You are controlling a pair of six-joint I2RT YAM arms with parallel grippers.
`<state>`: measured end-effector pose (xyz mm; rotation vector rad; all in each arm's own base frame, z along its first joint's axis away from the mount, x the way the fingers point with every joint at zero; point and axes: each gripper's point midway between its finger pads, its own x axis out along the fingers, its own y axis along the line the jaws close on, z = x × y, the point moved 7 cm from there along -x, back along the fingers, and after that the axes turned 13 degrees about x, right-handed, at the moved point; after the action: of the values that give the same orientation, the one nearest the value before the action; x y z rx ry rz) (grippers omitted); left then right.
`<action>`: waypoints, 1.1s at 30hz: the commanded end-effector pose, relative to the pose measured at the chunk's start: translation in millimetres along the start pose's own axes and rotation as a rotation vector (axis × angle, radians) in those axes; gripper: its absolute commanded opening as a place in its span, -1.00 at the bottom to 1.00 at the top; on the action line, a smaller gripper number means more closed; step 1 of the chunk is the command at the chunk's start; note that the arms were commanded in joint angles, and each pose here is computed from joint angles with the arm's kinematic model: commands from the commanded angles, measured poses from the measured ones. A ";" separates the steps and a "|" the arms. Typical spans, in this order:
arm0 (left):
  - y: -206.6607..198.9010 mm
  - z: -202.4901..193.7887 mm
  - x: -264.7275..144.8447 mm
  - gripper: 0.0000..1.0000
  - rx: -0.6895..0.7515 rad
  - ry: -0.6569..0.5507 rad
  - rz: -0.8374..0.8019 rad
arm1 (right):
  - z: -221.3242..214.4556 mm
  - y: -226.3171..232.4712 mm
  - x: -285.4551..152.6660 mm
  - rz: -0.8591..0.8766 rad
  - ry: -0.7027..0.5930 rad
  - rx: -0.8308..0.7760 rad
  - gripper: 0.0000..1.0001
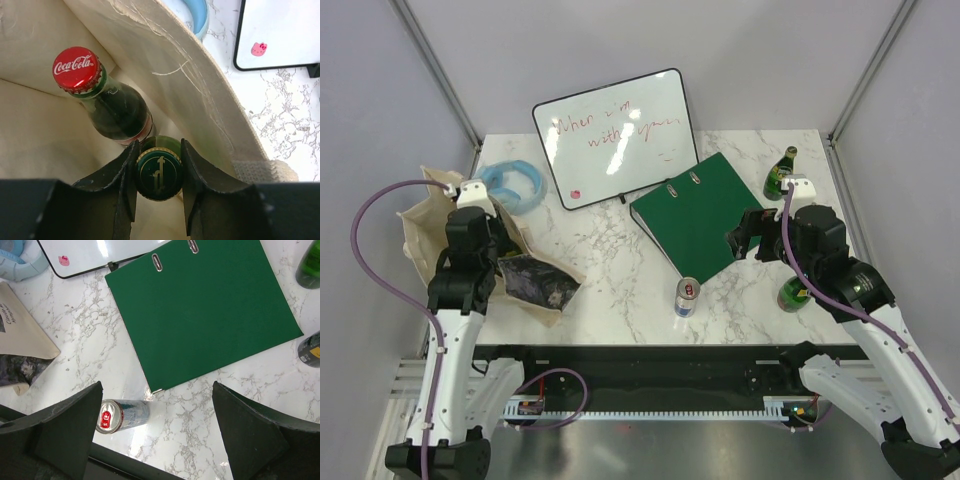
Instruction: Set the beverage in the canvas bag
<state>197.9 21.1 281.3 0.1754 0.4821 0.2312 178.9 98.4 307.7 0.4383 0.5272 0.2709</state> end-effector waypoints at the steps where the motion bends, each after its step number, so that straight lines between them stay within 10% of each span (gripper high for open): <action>1: 10.6 47.4 -4.1 -0.95 -0.123 -0.237 0.028 | 7.5 3.5 -0.3 0.018 -0.049 -0.012 0.96; 33: 1.0 -1.9 32.4 -0.95 -0.185 -0.157 -0.007 | 9.2 6.2 2.9 0.020 -0.036 -0.013 0.96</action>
<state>204.7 30.1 234.1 0.0662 0.5073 0.2326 180.7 99.3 305.8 0.4348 0.5339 0.2670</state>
